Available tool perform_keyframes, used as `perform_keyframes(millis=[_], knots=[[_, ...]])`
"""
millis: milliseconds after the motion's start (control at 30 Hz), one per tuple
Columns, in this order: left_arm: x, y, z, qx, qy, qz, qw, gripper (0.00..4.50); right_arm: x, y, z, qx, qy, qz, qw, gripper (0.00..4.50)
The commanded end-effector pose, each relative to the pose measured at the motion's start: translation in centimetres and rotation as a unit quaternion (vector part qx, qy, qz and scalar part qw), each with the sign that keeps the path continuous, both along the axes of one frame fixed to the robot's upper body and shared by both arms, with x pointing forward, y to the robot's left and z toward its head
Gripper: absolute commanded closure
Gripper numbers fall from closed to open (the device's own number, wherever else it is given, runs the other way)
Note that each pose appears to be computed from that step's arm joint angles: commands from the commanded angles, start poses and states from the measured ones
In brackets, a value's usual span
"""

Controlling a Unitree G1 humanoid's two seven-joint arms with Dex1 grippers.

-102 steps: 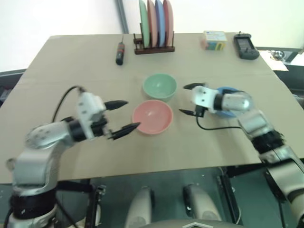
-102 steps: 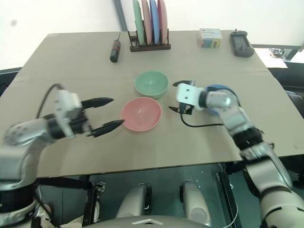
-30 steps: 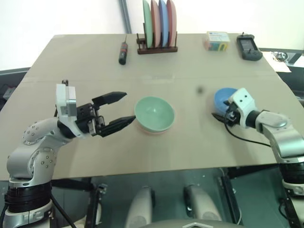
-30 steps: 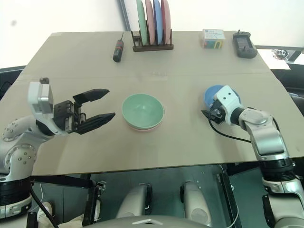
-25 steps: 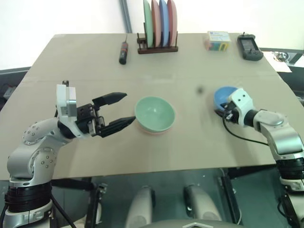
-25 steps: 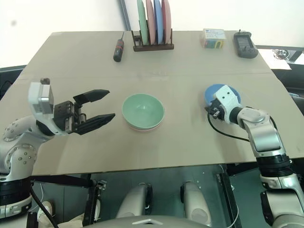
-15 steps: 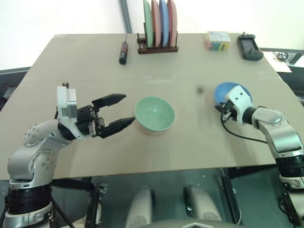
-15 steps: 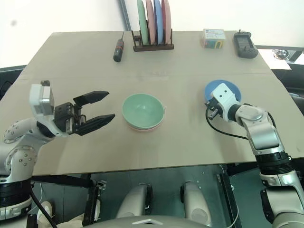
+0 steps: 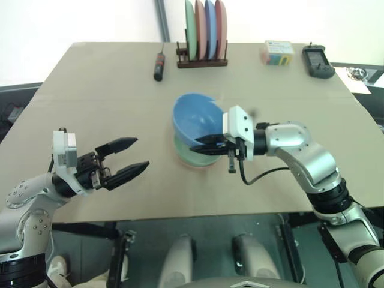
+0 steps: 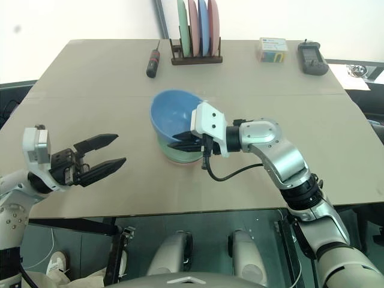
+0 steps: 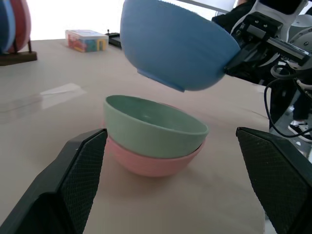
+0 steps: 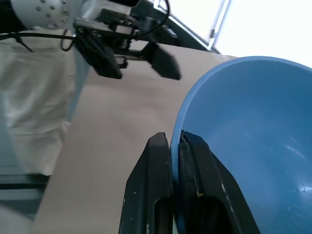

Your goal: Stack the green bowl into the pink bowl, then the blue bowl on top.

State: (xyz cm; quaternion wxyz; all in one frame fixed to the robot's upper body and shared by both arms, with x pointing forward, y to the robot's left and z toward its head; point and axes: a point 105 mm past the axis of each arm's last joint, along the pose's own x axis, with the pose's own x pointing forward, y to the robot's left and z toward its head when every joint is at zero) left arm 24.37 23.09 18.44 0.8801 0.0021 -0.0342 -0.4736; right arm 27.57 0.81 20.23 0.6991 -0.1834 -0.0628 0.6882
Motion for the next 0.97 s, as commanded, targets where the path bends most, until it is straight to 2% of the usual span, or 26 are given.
perform_keyframes(millis=[33,100,167,233,267,333,400,633,767,833,967], knots=[[-0.1,-0.5,0.8,0.01,-0.012,0.021,1.0,0.0,0.2,1.0,-0.5,0.004,0.005,0.02,1.0,3.91],[-0.1,-0.8,0.8,0.005,0.001,0.028,1.0,0.0,0.6,0.9,-1.0,0.0,0.004,0.016,1.0,3.29],[-0.7,-1.3,0.6,-0.003,0.028,0.01,1.0,0.0,0.7,0.3,-0.3,0.018,-0.001,0.005,1.0,2.7],[-0.7,-1.3,0.5,0.012,0.025,0.02,0.999,0.0,1.0,-0.7,0.7,0.041,-0.018,-0.022,0.999,1.9],[-0.6,-1.1,0.4,0.014,0.022,0.029,0.999,0.0,0.8,-1.6,1.1,0.047,-0.018,-0.031,0.998,1.35],[-0.6,-1.1,0.4,-0.001,0.008,0.03,1.0,0.0,0.4,-3.4,1.3,0.05,-0.025,-0.049,0.997,1.35],[-0.5,-0.9,-0.1,0.033,-0.014,0.055,0.998,0.0,0.0,-6.0,1.1,0.041,-0.035,-0.083,0.995,1.35],[-1.2,-0.5,-1.5,0.055,0.001,0.053,0.997,0.0,-0.9,-14.4,-0.9,-0.02,0.008,-0.218,0.976,1.35],[-2.2,1.1,-1.9,0.077,0.017,0.048,0.996,0.0,-1.9,-18.8,-0.8,-0.04,0.015,-0.287,0.957,1.35],[-2.5,1.7,-1.9,0.084,0.022,0.044,0.995,0.0,-2.6,-20.1,-0.4,-0.045,0.016,-0.303,0.952,1.35],[-2.3,1.7,-1.9,0.092,0.025,0.032,0.995,0.0,-3.1,-20.2,-0.1,-0.041,0.024,-0.302,0.952,1.35]])
